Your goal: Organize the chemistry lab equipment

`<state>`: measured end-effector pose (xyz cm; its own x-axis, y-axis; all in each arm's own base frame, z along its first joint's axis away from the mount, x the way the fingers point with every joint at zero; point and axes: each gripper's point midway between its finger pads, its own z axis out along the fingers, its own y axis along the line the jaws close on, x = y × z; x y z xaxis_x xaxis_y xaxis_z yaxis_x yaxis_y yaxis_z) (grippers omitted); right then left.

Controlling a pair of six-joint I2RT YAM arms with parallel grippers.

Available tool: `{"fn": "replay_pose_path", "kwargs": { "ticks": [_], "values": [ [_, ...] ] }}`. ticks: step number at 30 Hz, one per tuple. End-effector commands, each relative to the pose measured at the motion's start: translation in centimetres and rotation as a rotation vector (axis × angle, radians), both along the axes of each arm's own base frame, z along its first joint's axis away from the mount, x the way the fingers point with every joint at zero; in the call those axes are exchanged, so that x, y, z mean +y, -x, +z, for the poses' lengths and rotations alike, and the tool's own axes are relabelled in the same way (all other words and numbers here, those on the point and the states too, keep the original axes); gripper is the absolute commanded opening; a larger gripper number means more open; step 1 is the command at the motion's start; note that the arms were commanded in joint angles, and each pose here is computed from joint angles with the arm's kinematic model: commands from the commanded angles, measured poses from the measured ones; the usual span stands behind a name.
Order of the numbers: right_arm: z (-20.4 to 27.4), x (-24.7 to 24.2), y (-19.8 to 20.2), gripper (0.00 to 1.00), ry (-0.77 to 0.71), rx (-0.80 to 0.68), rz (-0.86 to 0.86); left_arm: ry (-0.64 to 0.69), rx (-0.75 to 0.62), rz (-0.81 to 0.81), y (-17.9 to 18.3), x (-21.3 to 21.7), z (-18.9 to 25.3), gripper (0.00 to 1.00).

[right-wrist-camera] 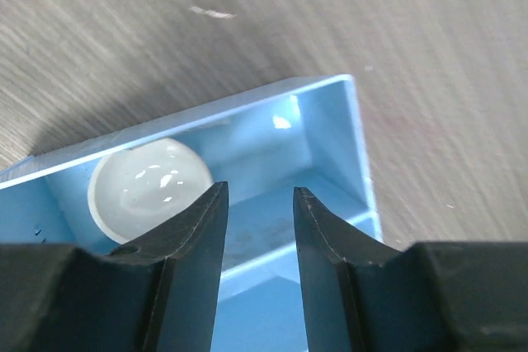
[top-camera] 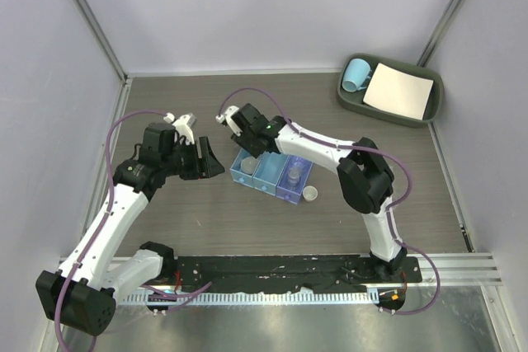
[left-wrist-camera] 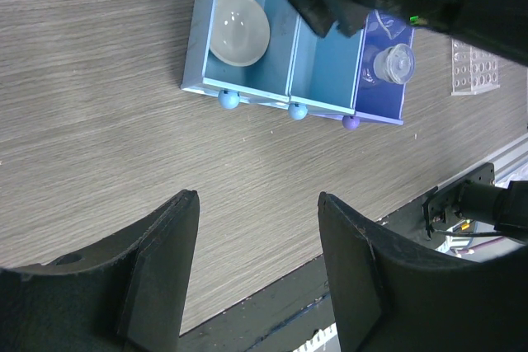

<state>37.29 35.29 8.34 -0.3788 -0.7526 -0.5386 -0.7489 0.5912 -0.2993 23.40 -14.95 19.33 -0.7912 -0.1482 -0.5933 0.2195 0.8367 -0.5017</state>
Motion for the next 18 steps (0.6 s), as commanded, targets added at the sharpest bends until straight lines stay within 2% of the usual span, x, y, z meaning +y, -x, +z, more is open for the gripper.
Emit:
{"fn": "replay_pose_path", "kwargs": {
  "ticks": [1,3,5,6,8,9,18],
  "values": [
    [10.4,-1.0,-2.0,0.44,-0.162,-0.230,-0.129,0.011,-0.039,-0.016,-0.5,-0.3,0.6,0.64],
    [13.3,-2.1,-1.8,0.45,-0.214,-0.278,-0.194,0.010,-0.034,-0.014,-0.5,-0.3,0.5,0.64],
    [13.9,-3.5,-1.2,0.46,-0.246,-0.289,-0.274,0.008,-0.034,-0.015,-0.5,-0.2,0.4,0.64],
    [16.0,-4.4,-0.7,0.46,-0.291,-0.315,-0.303,0.009,-0.035,-0.014,-0.5,-0.2,0.5,0.64],
    [15.9,-6.5,0.4,0.46,-0.304,-0.323,-0.376,0.009,-0.036,-0.012,-0.5,-0.2,0.5,0.64],
    [17.6,-7.4,1.4,0.47,-0.393,-0.326,-0.436,0.009,-0.036,-0.012,-0.5,-0.2,0.5,0.64],
    [12.0,-15.6,8.1,0.51,-0.480,-0.232,-0.746,0.019,-0.043,-0.022,-0.4,-0.4,0.7,0.64]
  ]
}}
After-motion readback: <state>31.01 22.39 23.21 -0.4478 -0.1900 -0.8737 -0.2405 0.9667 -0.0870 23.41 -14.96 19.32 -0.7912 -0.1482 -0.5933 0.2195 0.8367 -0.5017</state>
